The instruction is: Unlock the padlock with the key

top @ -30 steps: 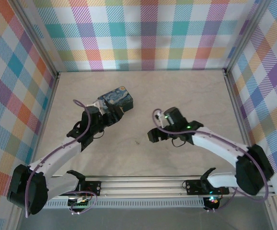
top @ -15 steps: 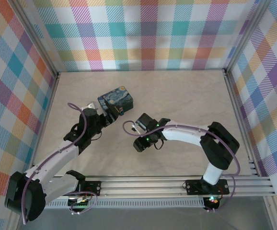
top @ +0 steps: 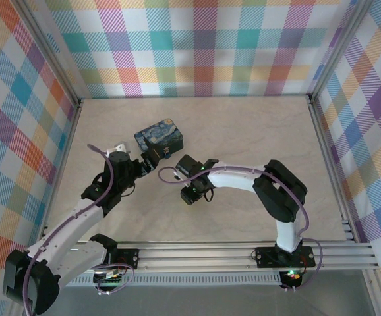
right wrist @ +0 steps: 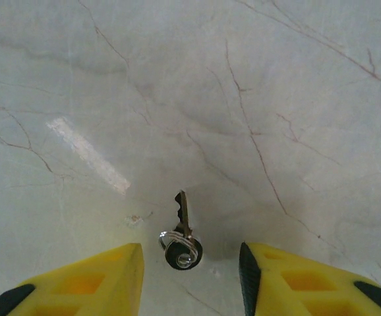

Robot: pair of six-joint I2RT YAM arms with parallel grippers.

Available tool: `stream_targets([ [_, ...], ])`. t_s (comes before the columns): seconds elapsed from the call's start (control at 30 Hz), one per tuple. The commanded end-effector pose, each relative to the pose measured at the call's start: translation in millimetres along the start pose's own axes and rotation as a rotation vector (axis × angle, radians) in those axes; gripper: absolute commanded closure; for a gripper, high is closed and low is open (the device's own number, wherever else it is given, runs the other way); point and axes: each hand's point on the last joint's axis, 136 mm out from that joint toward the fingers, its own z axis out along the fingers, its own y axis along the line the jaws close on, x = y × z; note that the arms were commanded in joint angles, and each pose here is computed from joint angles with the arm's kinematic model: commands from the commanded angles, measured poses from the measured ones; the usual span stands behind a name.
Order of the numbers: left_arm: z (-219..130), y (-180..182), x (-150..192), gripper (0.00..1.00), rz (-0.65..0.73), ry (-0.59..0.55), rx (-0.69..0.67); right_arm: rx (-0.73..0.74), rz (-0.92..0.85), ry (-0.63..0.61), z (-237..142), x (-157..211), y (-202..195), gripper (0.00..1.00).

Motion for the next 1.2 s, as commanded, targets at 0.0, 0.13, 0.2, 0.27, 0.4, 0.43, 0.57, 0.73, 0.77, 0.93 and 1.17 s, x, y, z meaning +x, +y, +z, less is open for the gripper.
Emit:
stream_targets([
  [0.0, -8.0, -6.3, -10.6, 0.00, 0.023, -0.028, 0.002, 0.015, -0.025, 0.009, 0.7, -3.0, 2.8, 0.60],
  [0.13, -7.7, -6.4, -9.9, 0.00, 0.024, -0.023, 0.001, 0.014, -0.029, 0.017, 4.0, -2.3, 3.8, 0.65],
  [0.2, -7.4, -6.4, -10.1, 0.00, 0.024, -0.023, 0.000, 0.016, -0.030, 0.018, 5.2, -1.7, 3.9, 0.66],
  [0.27, -7.0, -6.6, -10.0, 0.00, 0.024, -0.022, 0.000, 0.018, -0.029, 0.020, 6.7, -1.1, 3.4, 0.67],
  [0.4, -6.5, -6.4, -9.6, 0.00, 0.023, -0.020, -0.001, 0.020, -0.030, 0.019, 8.1, -0.8, 3.4, 0.69],
  [0.43, -6.5, -6.4, -9.5, 0.00, 0.022, -0.020, -0.001, 0.021, -0.030, 0.020, 8.9, -0.4, 3.3, 0.70],
  [0.57, -6.4, -5.4, -8.9, 0.00, 0.021, -0.018, -0.005, 0.021, -0.024, 0.022, 10.5, 0.9, 3.1, 0.76],
  [0.73, -7.1, -5.5, -9.4, 0.00, 0.022, -0.017, -0.008, 0.037, -0.019, 0.015, 7.0, 2.7, -0.3, 0.85],
  [0.77, -7.0, -5.2, -9.0, 0.00, 0.023, -0.015, -0.009, 0.042, -0.018, 0.009, 5.5, 3.2, -1.5, 0.87],
  [0.93, -7.9, -7.3, -9.9, 0.00, 0.017, -0.013, -0.004, 0.067, -0.014, -0.020, -3.8, 5.6, -8.5, 0.99],
  [1.17, -5.4, -14.3, -7.2, 0.00, -0.043, 0.014, 0.024, 0.066, 0.015, -0.104, -21.6, 5.7, -20.2, 1.00],
])
